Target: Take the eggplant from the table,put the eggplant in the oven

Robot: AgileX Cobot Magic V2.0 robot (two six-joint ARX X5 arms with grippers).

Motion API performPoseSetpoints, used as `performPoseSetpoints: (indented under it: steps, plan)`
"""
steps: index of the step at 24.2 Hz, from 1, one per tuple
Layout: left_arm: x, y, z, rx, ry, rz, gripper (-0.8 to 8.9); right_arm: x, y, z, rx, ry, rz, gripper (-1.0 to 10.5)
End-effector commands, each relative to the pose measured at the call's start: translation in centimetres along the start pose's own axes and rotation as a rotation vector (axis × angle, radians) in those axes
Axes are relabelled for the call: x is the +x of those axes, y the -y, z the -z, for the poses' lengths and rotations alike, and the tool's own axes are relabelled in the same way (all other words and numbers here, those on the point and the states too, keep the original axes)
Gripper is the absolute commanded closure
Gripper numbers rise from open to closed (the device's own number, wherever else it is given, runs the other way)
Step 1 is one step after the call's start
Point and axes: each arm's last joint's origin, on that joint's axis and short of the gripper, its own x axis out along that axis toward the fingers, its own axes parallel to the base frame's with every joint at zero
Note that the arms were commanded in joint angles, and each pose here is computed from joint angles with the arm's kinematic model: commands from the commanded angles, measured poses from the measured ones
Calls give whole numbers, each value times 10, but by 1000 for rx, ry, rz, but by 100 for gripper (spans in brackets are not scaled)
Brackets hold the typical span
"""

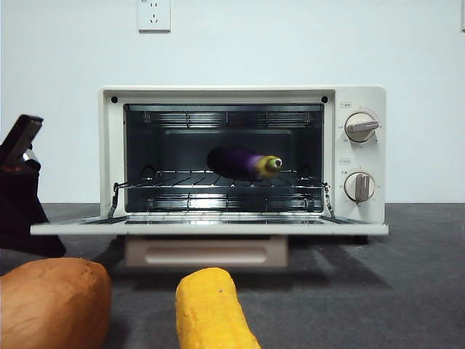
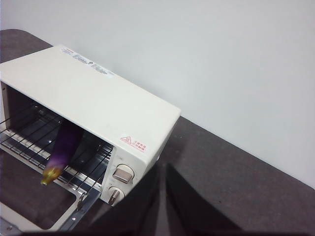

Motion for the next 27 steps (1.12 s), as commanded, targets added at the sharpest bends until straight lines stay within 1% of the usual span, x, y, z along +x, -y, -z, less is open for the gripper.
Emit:
performPoseSetpoints:
  steps: [1,7,12,14,19,25,27]
  plan:
    - [4,2,-3,32,-1,91,807,-2,1,-4,21,9,-7,942]
    - [1,5,-6,38,19,198,807,-2,1,-3,26,6,-8,942]
    - [-6,12,-17,61,48,278,807,-2,1,-3,23,3,-10,942]
    - [-9,16,-24,67,59,276,807,-2,1,-2,20,-4,-11,942]
    - [-26,33,-50,131,116,270,807,-2,1,2,38,-35,-14,942]
    - [-53,67,-87,255,192,261,807,-2,0,3,34,-49,-14,942]
    - [-60,77,-93,272,203,254,807,-2,0,3,53,-51,-13,942]
